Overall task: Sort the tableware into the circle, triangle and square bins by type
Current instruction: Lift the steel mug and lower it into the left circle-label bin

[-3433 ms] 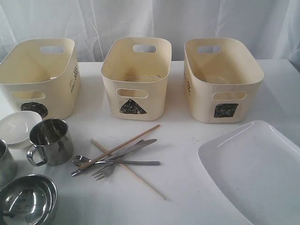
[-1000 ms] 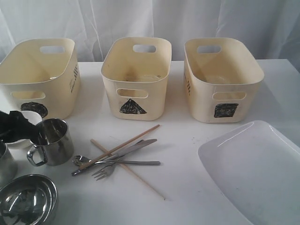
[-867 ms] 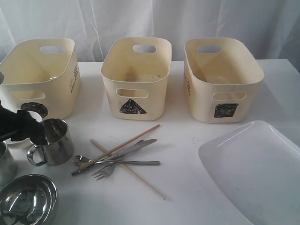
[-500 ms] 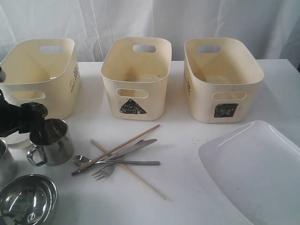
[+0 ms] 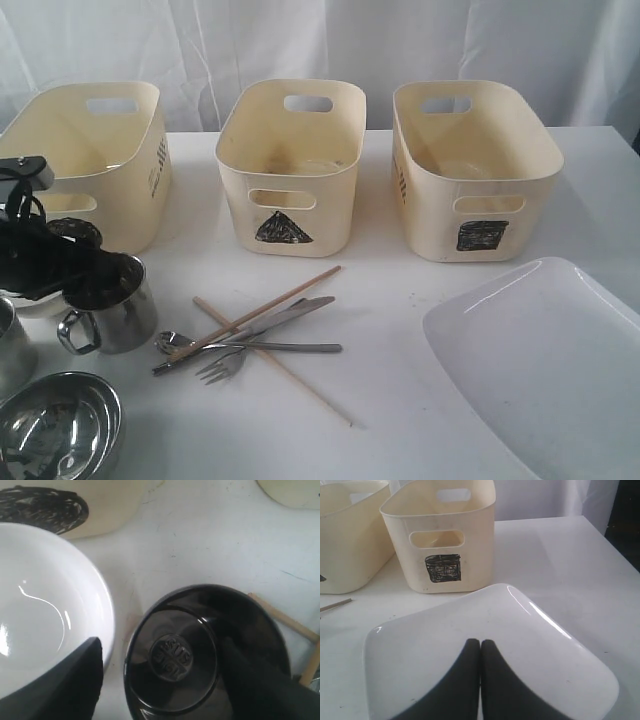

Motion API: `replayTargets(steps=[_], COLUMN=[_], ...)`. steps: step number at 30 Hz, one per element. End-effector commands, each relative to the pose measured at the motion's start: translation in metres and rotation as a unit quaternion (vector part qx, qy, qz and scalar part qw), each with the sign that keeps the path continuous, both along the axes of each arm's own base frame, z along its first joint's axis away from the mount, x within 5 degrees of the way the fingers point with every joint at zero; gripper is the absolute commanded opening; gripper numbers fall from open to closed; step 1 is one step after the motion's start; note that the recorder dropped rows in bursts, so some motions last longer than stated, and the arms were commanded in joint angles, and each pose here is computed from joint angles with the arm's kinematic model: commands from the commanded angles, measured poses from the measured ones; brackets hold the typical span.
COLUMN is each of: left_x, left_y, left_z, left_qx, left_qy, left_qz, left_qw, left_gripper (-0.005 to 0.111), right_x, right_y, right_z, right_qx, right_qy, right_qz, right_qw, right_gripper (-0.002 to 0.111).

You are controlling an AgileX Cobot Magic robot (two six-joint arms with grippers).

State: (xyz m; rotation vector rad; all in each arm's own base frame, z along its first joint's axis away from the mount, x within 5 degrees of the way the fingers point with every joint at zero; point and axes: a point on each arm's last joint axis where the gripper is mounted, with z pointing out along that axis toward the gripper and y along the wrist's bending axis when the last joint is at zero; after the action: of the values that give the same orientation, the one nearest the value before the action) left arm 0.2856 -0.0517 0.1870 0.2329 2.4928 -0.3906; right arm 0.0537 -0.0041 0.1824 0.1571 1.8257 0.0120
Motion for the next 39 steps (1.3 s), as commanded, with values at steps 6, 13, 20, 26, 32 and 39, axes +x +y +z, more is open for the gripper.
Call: replayTargets(steps=[6, 13, 20, 26, 32, 39], left_x=[-0.001, -0.002, -0.011, -0.039, -0.066, -0.025], left_y=[-0.002, -0.001, -0.002, -0.006, 0.000, 0.031], left_z=[0.000, 0.002, 0.028, 0.074, 0.119, 0.153], left_qx=[0.007, 0.011, 0.003, -0.024, -0.008, 0.099], left_qy=[0.001, -0.002, -0.041, -0.094, -0.205, -0.357], left_qz=[-0.018, -0.023, -0.029, -0.066, -0.059, 0.081], left_qw=[1.000, 1.000, 0.999, 0.993, 0.977, 0.925], left_gripper=[0.027, 0.000, 0.000, 0.000, 0.000, 0.000], right_x=[0.000, 0.000, 0.000, 0.000, 0.000, 0.000], right_y=[0.000, 0.000, 0.000, 0.000, 0.000, 0.000], right_z=[0.000, 0.000, 0.000, 0.000, 0.000, 0.000], right_qx=[0.000, 0.000, 0.000, 0.000, 0.000, 0.000], right_qy=[-0.004, -0.004, -0.004, -0.004, -0.004, -0.004], right_qz=[0.000, 0.000, 0.000, 0.000, 0.000, 0.000], right_qw=[1.000, 1.000, 1.000, 1.000, 1.000, 1.000], right_gripper=[0.000, 0.000, 0.000, 0.000, 0.000, 0.000])
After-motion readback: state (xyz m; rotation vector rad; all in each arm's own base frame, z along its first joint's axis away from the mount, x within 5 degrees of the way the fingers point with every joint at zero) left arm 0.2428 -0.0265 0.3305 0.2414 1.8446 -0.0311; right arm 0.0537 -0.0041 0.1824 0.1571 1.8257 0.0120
